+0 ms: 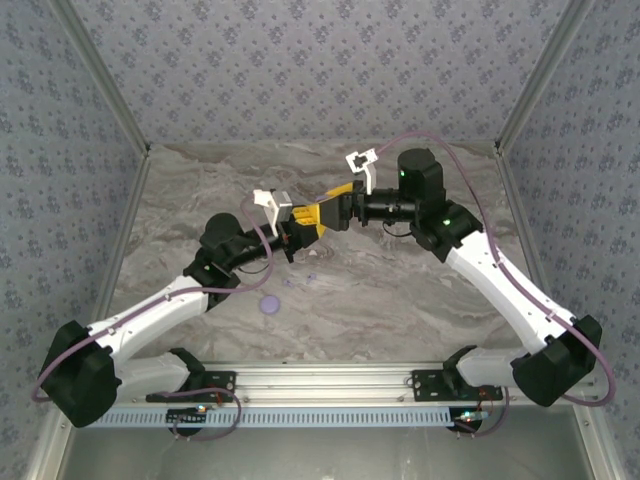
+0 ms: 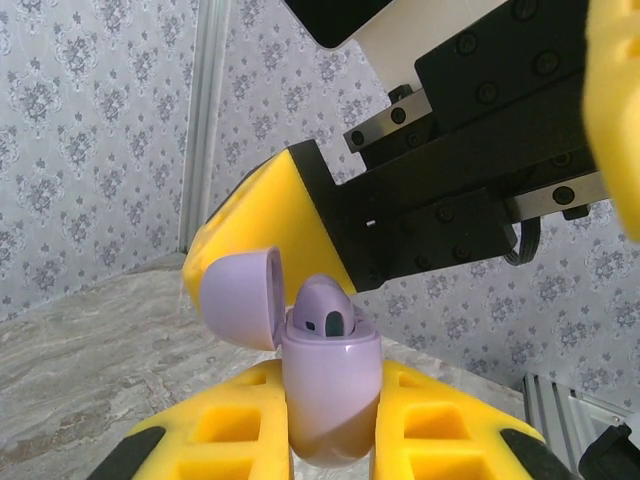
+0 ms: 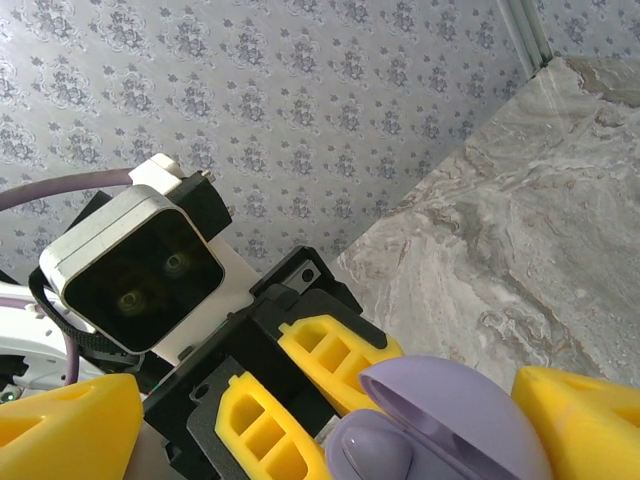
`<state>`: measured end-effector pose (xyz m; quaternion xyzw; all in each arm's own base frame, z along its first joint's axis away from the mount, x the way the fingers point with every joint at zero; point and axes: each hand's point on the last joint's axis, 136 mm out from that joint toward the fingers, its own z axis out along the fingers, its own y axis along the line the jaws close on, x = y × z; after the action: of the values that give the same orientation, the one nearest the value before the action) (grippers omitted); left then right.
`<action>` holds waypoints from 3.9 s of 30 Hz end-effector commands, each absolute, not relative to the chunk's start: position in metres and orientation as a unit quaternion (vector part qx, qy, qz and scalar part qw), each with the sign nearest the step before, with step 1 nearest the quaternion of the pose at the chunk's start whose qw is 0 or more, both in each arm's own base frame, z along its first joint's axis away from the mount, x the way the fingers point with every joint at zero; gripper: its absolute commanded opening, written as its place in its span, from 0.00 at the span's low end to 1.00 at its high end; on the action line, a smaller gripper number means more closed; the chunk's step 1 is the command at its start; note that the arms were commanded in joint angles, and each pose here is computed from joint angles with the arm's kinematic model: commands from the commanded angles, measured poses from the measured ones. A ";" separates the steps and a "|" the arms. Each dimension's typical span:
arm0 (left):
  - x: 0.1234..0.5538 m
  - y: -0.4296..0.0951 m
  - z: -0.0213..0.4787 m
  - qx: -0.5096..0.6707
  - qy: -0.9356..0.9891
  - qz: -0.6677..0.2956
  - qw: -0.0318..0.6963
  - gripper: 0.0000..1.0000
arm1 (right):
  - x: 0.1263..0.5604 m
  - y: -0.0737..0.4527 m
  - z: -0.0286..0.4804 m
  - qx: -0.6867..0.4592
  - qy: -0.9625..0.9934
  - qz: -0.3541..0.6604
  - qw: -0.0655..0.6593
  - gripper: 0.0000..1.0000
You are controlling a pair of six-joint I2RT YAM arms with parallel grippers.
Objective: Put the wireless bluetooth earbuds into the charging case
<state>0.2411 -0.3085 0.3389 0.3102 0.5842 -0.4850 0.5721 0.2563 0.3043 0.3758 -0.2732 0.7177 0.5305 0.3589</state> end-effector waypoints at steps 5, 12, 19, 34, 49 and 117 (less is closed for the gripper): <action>0.240 -0.308 0.354 0.310 0.571 -0.486 0.585 0.00 | 0.235 0.295 0.395 -0.296 0.692 0.536 0.382 0.92; 0.240 -0.309 0.355 0.310 0.572 -0.484 0.584 0.00 | 0.237 0.290 0.387 -0.285 0.709 0.518 0.385 0.91; 0.251 -0.307 0.343 0.300 0.607 -0.460 0.575 0.00 | 0.275 0.251 0.360 -0.210 0.796 0.372 0.429 0.93; 0.334 -0.248 0.192 0.115 0.825 -0.374 0.408 0.00 | 0.306 0.144 0.314 0.014 0.809 0.388 0.440 1.00; 0.339 -0.218 0.068 0.009 0.911 -0.346 0.224 0.00 | 0.309 0.133 0.283 0.044 0.822 0.389 0.412 1.00; 0.324 -0.052 0.142 -0.222 0.841 -0.300 0.393 0.90 | 0.191 0.425 0.044 -0.449 0.885 0.039 0.118 0.85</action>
<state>0.3272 -0.0536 0.1407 -0.2186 0.8419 -0.3002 0.3915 0.1919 0.4299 0.0471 -0.4424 0.8850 0.0672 0.1286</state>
